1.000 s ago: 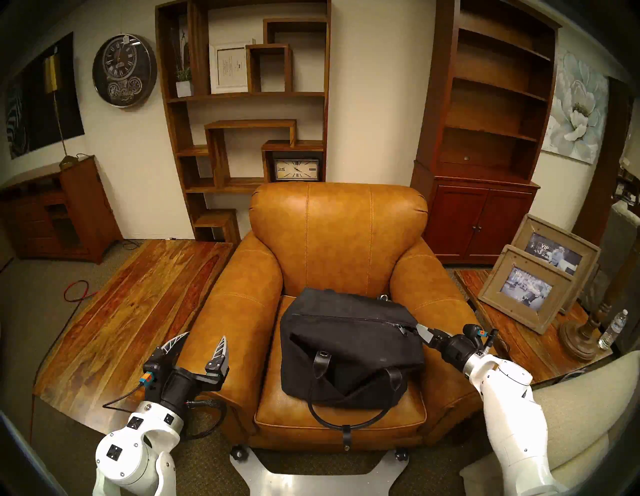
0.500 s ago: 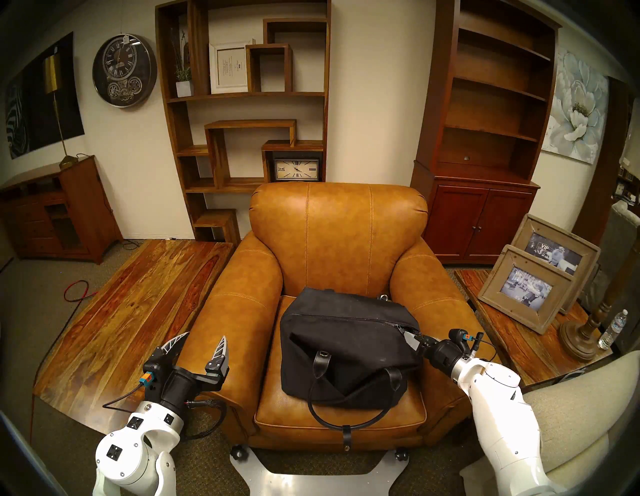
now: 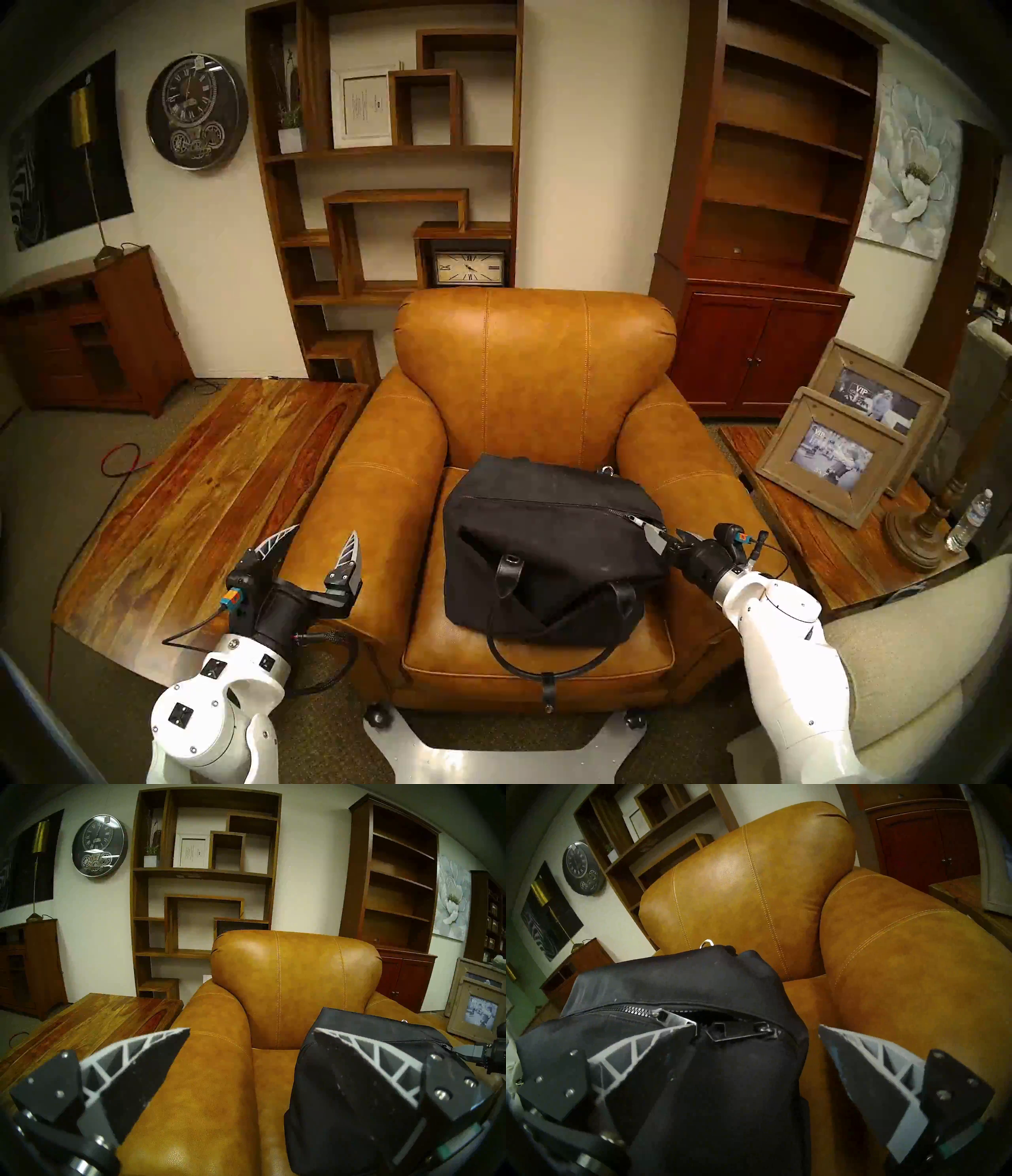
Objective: Open a bag with a zipper
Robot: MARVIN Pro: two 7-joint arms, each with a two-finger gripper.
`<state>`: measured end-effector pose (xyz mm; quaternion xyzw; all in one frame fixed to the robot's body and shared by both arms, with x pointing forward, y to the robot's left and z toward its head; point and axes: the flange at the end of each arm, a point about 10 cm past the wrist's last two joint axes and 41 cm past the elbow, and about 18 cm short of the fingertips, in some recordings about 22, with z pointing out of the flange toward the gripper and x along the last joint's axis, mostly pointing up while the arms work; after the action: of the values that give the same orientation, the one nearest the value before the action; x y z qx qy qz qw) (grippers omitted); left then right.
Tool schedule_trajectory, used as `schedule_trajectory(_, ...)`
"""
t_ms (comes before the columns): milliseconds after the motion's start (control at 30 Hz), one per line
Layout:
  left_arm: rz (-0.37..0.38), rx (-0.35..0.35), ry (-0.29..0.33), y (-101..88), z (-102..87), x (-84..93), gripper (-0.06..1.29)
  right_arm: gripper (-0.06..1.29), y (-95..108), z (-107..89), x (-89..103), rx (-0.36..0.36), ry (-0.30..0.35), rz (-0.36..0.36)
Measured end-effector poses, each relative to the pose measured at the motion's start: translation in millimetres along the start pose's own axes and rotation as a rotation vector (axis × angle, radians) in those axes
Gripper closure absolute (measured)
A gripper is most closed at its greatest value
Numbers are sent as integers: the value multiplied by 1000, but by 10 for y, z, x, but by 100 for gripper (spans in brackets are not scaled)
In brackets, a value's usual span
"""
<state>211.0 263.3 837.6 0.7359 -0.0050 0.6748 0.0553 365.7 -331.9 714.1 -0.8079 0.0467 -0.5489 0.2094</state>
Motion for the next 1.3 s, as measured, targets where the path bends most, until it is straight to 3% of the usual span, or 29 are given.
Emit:
schedule_trajectory(533,0,0,0,0,0,0,-4,0,76,-12,-42,-18,-5,7)
schedule_trajectory(1300,0,0,0,0,-1,-1,-4,0,115,143,-17,-49,-29,-126)
